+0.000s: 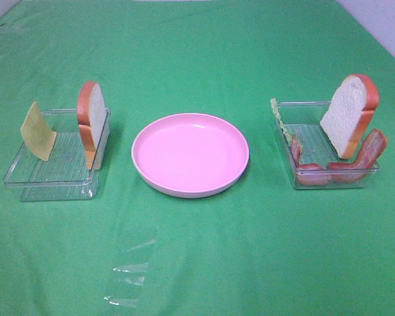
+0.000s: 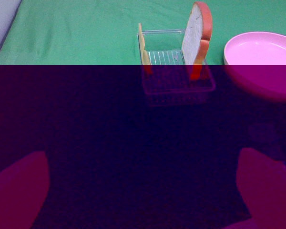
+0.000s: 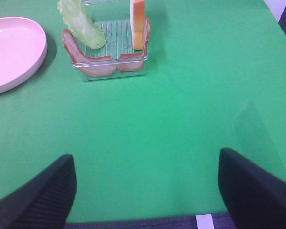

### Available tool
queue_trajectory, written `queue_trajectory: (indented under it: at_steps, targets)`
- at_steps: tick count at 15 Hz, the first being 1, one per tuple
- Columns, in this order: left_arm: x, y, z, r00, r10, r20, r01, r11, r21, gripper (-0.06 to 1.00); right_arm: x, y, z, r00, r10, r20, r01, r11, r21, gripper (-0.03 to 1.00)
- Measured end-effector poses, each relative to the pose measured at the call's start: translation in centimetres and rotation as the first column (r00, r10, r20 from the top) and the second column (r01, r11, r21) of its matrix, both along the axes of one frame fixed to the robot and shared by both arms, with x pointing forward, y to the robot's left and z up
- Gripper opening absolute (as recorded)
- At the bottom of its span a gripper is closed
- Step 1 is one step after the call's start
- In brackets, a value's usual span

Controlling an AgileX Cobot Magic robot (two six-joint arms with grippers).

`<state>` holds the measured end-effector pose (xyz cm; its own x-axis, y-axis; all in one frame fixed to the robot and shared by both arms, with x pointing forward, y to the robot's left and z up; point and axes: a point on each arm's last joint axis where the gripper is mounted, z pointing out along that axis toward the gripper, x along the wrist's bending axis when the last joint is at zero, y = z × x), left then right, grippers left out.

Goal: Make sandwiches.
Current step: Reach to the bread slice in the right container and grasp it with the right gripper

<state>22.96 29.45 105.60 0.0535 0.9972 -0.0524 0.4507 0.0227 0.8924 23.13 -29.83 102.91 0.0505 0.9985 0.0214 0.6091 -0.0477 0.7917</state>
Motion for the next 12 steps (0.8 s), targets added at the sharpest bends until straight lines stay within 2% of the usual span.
queue_trajectory:
  at_steps: [10, 12]
  targets:
    - [0.0, 0.0, 0.0, 1.0, 0.0, 0.0, 0.0, 1.0, 0.0, 0.99, 0.1, 0.1, 0.0, 1.0, 0.014, -0.007, -0.014, 1.0, -0.007, 0.79]
    - [0.0, 0.0, 0.0, 1.0, 0.0, 0.0, 0.0, 1.0, 0.0, 0.99, 1.8, 0.4, 0.6, 0.992, 0.041, -0.12, -0.035, 0.998, 0.045, 0.79]
